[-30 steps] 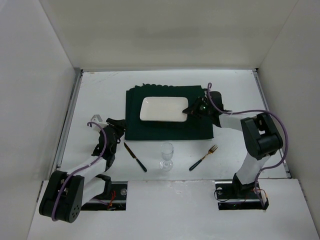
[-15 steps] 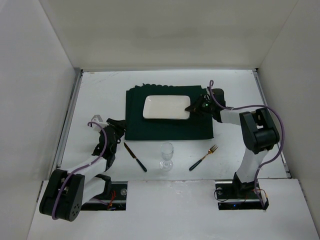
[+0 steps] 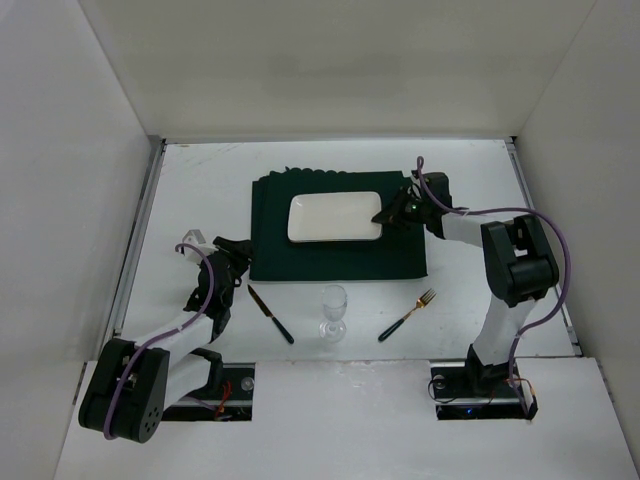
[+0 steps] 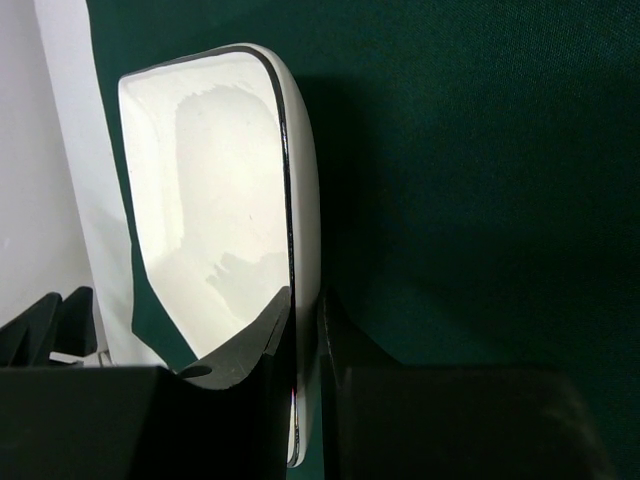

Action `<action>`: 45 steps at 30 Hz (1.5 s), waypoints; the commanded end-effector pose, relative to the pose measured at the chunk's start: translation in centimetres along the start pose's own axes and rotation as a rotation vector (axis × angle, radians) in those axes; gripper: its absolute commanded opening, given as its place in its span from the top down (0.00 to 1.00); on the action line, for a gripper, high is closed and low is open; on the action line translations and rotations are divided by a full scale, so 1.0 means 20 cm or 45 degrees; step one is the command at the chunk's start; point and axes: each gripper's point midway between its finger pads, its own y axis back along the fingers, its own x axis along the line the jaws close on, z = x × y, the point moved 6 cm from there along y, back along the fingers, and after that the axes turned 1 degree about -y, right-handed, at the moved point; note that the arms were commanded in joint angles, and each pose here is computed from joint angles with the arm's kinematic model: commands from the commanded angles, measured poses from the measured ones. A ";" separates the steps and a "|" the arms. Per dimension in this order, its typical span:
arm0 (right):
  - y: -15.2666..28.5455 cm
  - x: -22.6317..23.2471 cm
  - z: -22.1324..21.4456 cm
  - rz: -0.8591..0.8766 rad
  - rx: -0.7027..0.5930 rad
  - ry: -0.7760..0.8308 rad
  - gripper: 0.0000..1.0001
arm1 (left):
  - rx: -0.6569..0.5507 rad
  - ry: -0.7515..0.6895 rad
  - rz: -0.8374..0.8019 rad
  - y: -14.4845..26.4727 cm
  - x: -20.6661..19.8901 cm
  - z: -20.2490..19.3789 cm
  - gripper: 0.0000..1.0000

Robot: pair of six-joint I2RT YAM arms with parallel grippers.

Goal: Set the dinner table for one person

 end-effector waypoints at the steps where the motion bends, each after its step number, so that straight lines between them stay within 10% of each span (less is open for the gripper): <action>1: 0.05 0.21 0.11 0.239 -0.032 0.120 0.91 | -0.046 0.016 -0.045 0.00 -0.04 0.03 0.58; 22: 0.08 0.18 0.03 0.290 -0.039 0.049 0.92 | -0.045 0.012 -0.049 0.00 -0.05 0.03 0.58; 31: 0.06 0.07 0.04 0.156 -0.069 0.017 0.63 | -0.033 0.020 -0.051 0.00 -0.05 0.02 0.58; 45: 0.21 -0.01 0.14 -0.273 -0.279 0.135 0.48 | -0.032 0.017 -0.048 0.00 -0.05 0.02 0.58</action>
